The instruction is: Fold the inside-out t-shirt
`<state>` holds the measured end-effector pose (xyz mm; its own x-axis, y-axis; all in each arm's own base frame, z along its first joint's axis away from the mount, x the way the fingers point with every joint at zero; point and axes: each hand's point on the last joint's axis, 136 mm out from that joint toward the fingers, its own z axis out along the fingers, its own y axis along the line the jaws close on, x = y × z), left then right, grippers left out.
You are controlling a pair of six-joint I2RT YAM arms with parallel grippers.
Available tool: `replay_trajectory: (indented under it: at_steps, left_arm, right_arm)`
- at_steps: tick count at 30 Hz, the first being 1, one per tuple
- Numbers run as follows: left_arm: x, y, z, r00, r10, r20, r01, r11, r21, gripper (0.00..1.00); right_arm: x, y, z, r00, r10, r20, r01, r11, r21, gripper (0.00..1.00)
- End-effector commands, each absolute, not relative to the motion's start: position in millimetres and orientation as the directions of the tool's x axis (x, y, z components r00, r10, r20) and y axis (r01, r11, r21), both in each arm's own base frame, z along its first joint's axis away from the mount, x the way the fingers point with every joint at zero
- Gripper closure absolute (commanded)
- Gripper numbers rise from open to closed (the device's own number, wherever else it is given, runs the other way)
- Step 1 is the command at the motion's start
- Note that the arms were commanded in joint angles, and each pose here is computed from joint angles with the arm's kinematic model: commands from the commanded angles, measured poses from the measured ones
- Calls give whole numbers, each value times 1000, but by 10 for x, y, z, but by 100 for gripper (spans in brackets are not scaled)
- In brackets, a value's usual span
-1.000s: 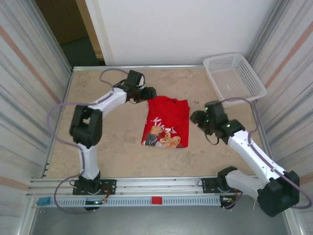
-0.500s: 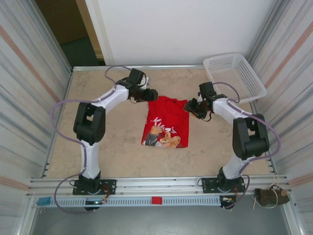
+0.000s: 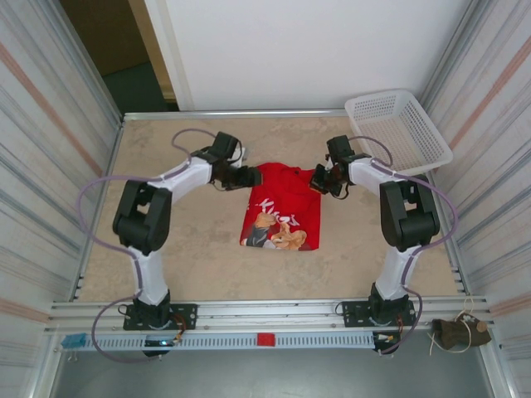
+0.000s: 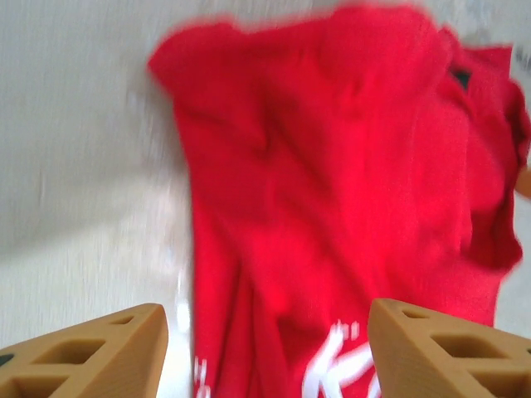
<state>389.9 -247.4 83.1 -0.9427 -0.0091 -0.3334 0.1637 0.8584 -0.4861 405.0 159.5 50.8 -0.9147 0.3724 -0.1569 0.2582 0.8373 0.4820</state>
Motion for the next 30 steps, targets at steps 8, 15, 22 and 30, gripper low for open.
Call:
replay_trajectory:
  at_steps: [8, 15, 22, 30]
  left_arm:
    - [2940, -2824, 1015, -913, -3, -409, 236, 813, -533, 35]
    - [2839, -2832, 789, -929, -39, -368, 187, 809, -557, 36]
    - [2825, -2885, 642, -937, -19, -350, 187, 818, -544, 36]
    - [2752, -2853, 465, -946, -20, -322, 167, 826, -539, 37]
  right_arm:
    - [4310, 1466, 1137, -887, 365, -282, 171, 828, 534, 100]
    - [4258, 1416, 903, -899, 386, -208, 251, 842, 478, 55]
    - [4058, 1498, 489, -904, 405, -134, 320, 851, 416, 47]
    - [4040, 1549, 298, -910, 403, -96, 337, 855, 394, 90]
